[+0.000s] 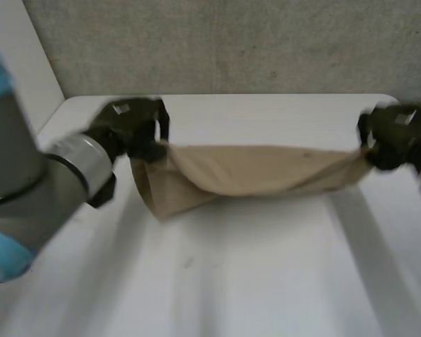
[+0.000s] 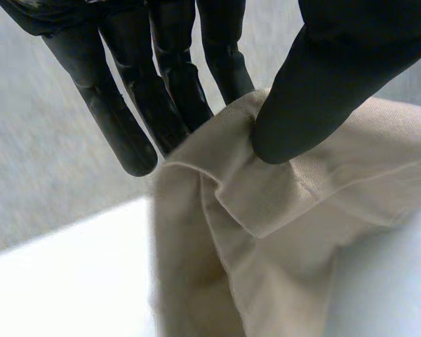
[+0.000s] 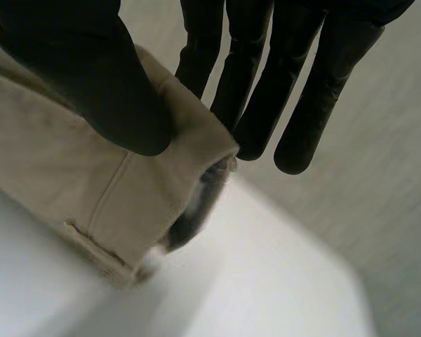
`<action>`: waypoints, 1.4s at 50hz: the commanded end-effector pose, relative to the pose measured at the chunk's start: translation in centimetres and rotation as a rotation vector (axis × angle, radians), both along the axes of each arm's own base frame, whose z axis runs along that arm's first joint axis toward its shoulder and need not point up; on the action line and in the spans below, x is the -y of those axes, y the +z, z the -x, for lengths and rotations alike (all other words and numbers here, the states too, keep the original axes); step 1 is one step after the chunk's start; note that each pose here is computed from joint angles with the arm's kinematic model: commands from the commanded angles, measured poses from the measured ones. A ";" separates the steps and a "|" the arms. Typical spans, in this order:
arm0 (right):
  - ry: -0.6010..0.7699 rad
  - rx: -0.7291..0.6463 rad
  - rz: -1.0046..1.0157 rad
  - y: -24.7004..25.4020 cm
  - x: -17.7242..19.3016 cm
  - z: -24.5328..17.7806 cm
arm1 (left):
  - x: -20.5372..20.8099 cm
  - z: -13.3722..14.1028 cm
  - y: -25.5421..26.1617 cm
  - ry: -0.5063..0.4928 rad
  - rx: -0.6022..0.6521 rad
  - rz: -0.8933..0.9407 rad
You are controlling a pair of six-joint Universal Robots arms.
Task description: Fold the shorts.
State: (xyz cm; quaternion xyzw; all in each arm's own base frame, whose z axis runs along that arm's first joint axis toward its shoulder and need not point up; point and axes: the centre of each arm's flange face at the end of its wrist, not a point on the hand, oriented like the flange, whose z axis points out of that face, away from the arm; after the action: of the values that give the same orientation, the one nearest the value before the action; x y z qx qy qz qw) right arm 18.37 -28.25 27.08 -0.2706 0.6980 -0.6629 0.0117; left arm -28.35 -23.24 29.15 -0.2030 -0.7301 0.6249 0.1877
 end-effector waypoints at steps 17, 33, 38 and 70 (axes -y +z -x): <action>0.075 0.009 0.188 13.6 -3.5 -0.7 | -5.3 -5.0 12.6 -0.004 -0.172 0.252; 0.062 -0.180 -0.126 -3.6 4.7 -6.1 | 8.9 -0.7 -5.4 0.046 0.032 -0.116; -0.001 -0.041 0.115 -3.2 7.9 -7.5 | 13.8 0.4 -6.4 0.097 0.046 0.044; 0.143 -0.164 -0.060 -4.8 0.9 -7.5 | 5.2 -0.2 -3.4 0.071 0.107 0.217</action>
State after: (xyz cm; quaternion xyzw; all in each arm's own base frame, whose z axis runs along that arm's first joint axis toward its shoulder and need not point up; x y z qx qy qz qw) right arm 27.13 -32.25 22.75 -0.3303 0.6629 -0.6712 -0.0317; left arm -29.42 -33.66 25.82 -0.2091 -0.6343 0.7381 0.0952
